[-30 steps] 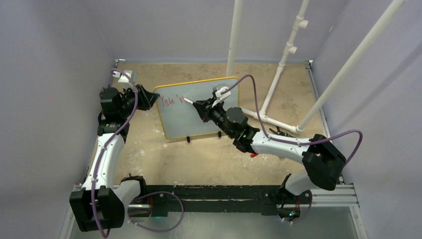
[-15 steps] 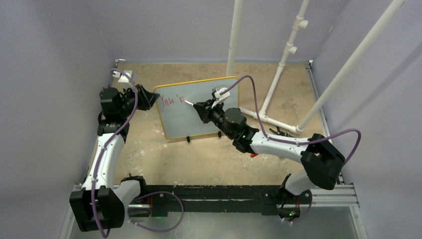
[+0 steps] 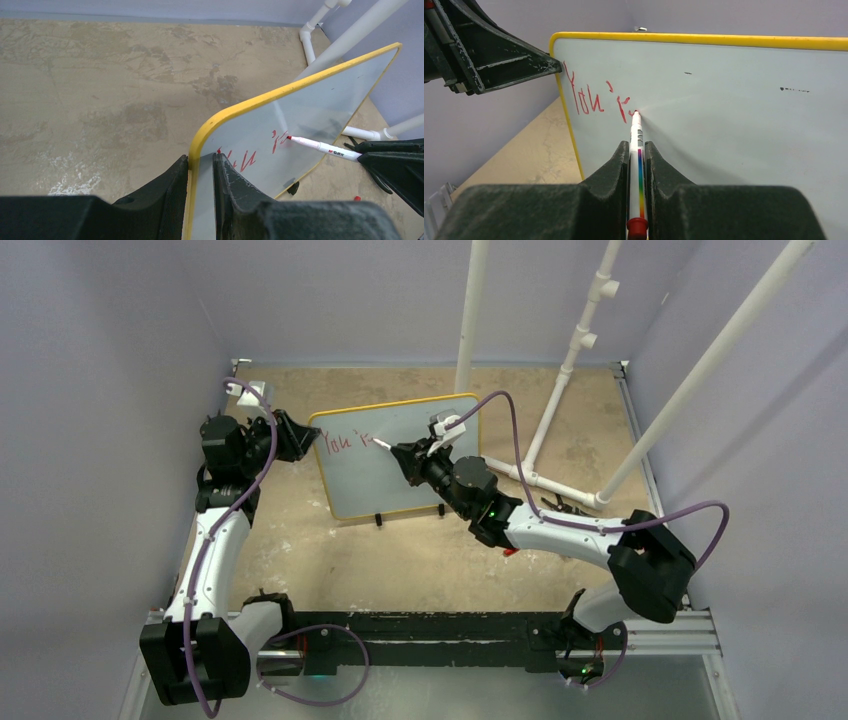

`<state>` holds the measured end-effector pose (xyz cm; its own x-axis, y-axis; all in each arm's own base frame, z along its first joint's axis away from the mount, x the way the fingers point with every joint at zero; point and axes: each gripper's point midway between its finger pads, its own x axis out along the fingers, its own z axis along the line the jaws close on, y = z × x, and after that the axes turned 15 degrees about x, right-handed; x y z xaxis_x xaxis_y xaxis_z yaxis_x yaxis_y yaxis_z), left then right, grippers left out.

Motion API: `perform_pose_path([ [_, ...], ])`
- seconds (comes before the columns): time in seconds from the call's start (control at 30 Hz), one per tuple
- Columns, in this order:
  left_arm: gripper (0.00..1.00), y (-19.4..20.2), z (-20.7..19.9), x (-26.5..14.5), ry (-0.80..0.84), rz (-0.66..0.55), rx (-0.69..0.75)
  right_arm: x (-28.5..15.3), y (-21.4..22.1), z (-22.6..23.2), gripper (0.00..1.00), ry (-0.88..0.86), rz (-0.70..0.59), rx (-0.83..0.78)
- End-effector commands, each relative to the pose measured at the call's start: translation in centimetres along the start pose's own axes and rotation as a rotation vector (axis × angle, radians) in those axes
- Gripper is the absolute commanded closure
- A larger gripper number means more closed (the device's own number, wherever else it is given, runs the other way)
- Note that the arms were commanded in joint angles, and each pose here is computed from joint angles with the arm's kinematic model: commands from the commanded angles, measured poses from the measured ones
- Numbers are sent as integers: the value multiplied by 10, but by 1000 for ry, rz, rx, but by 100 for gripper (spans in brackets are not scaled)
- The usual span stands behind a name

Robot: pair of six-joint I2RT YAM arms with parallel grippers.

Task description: Write a sentence on the whiteboard

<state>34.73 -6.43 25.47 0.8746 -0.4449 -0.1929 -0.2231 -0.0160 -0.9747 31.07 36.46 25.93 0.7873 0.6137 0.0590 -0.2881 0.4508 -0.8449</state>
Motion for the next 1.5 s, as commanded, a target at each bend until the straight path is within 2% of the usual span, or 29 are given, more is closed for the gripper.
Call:
perform_pose_path([
  [0.0,77,-8,-1,0,15,-32,29,2,-32,9,100,-10,-85,-1],
  [0.67,77,-9,-1,0,16,-34,31,13,-18,16,100,-50,-53,-11],
  [1.47,77,-8,-1,0,14,-33,29,-2,13,-10,100,10,22,-2],
])
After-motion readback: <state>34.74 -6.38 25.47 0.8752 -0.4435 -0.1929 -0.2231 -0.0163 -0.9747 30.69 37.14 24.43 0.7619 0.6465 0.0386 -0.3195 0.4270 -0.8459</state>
